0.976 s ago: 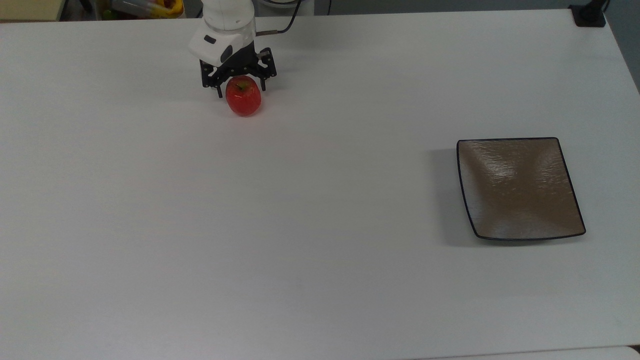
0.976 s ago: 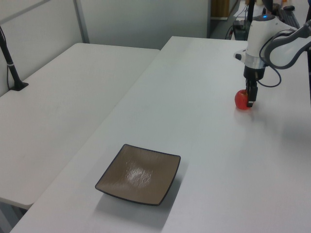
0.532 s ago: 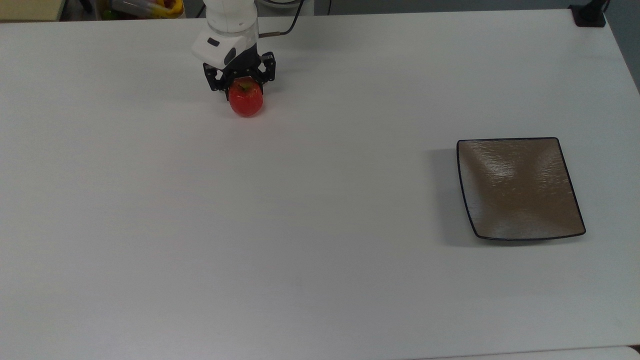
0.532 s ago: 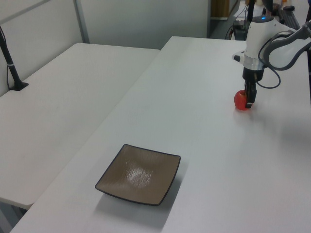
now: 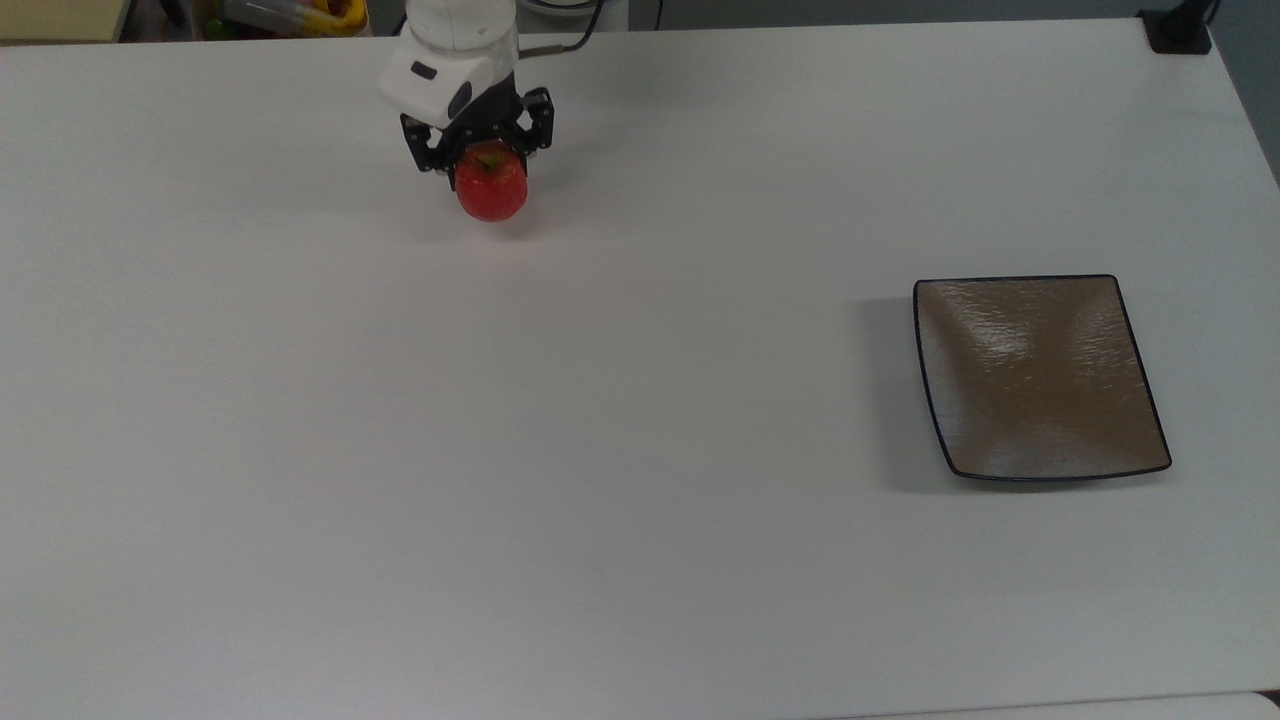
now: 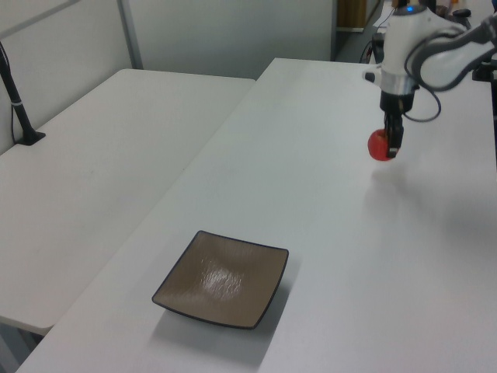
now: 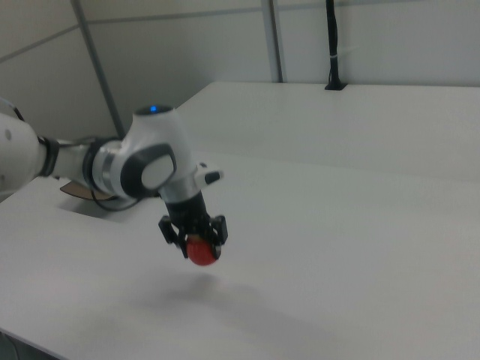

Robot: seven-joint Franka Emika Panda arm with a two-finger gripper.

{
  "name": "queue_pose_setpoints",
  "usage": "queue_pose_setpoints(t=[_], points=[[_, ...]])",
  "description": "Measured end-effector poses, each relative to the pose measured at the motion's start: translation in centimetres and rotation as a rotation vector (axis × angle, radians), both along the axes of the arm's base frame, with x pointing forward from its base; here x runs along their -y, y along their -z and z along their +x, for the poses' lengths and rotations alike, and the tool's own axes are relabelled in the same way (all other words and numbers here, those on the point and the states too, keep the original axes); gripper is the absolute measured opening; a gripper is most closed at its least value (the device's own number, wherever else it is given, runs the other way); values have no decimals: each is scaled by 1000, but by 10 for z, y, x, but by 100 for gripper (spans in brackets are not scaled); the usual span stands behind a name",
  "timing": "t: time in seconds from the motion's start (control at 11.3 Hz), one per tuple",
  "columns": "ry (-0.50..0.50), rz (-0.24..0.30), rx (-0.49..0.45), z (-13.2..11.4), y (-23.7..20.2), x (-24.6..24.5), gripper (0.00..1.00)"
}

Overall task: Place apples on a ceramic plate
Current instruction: 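Lift the red apple up off the table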

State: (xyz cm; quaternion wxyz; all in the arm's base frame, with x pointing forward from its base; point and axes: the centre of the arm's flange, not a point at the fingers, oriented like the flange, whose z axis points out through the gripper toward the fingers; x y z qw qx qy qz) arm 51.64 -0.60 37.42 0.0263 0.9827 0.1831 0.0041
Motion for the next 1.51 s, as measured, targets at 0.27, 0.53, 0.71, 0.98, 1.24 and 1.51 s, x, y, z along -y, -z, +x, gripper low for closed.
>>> queue_pose_setpoints(t=[0.27,0.53,0.71,0.98,1.24,1.51], points=[[15,-7,-29,20,-102,2,72],[37,60,15,29,-185,-3,72],[25,82,43,30,-216,-13,72],[-22,113,62,33,-228,-44,72],[-67,174,93,37,-247,-99,71],[-86,205,126,48,-237,-206,71]])
